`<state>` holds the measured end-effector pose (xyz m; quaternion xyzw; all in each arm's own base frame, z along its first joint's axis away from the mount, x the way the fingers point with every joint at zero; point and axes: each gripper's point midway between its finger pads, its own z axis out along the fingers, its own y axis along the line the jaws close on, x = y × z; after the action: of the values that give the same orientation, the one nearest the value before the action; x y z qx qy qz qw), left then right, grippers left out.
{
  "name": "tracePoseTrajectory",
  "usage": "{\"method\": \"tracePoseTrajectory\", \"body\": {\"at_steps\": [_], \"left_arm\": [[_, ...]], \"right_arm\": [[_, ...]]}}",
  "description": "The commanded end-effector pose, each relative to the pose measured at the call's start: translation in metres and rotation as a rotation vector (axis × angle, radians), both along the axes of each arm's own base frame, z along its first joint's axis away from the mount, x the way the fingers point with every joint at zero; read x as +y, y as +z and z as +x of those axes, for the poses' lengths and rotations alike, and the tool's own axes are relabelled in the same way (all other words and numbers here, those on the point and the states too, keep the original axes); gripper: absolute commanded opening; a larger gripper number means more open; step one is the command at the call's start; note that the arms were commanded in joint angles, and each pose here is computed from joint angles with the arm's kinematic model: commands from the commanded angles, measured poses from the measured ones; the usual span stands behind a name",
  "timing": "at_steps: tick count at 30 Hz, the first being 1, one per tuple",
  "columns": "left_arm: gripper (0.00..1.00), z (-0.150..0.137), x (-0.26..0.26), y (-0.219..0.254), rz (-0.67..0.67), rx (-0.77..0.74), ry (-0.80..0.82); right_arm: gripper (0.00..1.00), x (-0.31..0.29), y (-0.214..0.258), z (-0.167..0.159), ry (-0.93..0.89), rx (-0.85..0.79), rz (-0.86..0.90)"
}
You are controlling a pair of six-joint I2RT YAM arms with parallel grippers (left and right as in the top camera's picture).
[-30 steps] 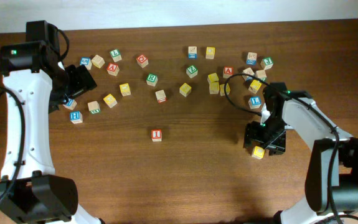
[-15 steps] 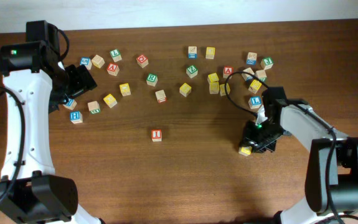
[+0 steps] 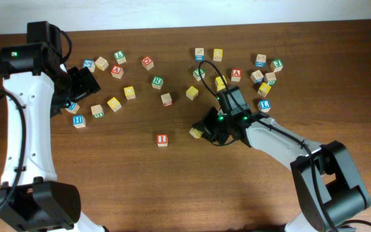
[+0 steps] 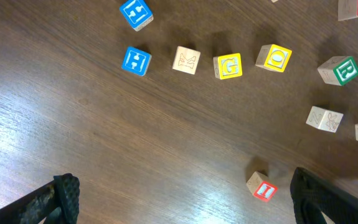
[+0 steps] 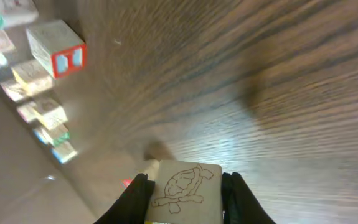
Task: Spell out ICRA
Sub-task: 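Close the right gripper on the yellow 'C' block and lift it, then carry the 'C' block beside the red 'I' block, lower and release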
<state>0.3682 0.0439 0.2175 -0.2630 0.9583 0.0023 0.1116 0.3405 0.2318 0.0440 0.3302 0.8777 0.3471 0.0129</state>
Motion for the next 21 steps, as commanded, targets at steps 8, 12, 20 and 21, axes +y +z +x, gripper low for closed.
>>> {"method": "tracePoseTrajectory", "body": {"at_steps": [8,12,20,21], "left_arm": [[0.99,-0.001,0.002,0.0,0.004,0.002,0.015],[0.99,-0.001,0.002,0.0,0.004,0.002,0.015],[0.99,-0.002,0.002,0.0,0.004,0.006,0.015],[0.99,-0.002,0.002,0.0,0.004,0.006,0.015]], "right_arm": [[0.33,0.039,-0.009,-0.023,-0.315,0.176,-0.019],[0.4,0.038,-0.01,-0.022,-0.332,0.154,-0.038],[0.61,0.039,0.024,0.009,-0.104,-0.114,-0.058],[0.61,0.032,0.034,0.015,-0.094,-0.146,-0.077]]}}
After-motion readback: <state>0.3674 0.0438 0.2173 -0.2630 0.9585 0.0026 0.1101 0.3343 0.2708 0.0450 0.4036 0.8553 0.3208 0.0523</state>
